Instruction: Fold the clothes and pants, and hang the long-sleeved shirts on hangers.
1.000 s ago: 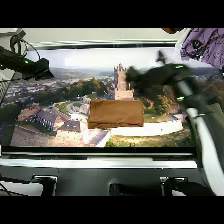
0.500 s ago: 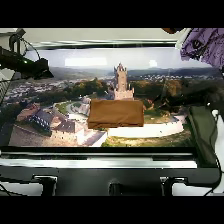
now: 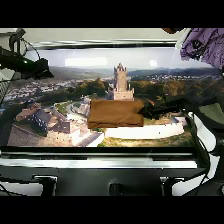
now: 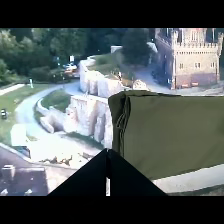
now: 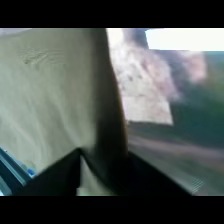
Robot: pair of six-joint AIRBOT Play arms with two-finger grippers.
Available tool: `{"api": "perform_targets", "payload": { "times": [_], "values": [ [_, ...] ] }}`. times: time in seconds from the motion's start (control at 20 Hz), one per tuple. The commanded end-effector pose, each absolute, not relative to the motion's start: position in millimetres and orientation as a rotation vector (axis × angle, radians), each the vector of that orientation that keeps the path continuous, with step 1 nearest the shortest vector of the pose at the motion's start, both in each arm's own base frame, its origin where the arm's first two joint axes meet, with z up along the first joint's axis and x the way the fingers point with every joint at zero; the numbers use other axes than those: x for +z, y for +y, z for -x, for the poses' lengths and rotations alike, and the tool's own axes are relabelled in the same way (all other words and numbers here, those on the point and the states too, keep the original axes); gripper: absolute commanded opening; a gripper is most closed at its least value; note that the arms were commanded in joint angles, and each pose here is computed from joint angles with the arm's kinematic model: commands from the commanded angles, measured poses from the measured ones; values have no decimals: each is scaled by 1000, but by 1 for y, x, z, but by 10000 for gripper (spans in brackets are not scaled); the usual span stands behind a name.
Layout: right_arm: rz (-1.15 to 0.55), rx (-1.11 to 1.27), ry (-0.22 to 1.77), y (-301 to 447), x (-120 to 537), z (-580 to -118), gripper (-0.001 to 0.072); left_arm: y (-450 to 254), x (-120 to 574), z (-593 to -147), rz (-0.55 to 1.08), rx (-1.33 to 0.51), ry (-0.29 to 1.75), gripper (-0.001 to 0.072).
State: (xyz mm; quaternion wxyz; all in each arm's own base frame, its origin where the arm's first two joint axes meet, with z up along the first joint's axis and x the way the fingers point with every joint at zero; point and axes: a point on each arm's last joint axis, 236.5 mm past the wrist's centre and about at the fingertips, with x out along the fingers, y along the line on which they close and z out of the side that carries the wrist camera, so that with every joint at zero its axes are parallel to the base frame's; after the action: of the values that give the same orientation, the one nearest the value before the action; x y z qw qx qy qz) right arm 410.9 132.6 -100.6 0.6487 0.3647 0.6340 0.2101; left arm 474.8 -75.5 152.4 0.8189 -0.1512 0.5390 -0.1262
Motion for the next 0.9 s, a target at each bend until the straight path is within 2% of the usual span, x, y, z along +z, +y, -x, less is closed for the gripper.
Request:
{"api": "perform_targets", "payload": {
  "times": [0.0, 0.2, 0.5, 0.7, 0.85],
  "values": [
    [-804, 506, 1442, 152, -105, -412, 36, -75, 153, -475, 322, -268, 1147, 21],
    [-797, 460, 1288, 126, -48, -463, 29, -75, 153, -475, 322, -269, 1147, 21],
    [-818, 186, 1046, 12, 42, -541, 29, -76, 152, -475, 322, -270, 1149, 21],
    [-878, 4, 908, -79, 83, -553, 29, -76, 152, -475, 322, -270, 1150, 21],
    [-952, -95, 839, -135, 99, -545, 30, -76, 152, -475, 322, -270, 1150, 21]
  ]
}}
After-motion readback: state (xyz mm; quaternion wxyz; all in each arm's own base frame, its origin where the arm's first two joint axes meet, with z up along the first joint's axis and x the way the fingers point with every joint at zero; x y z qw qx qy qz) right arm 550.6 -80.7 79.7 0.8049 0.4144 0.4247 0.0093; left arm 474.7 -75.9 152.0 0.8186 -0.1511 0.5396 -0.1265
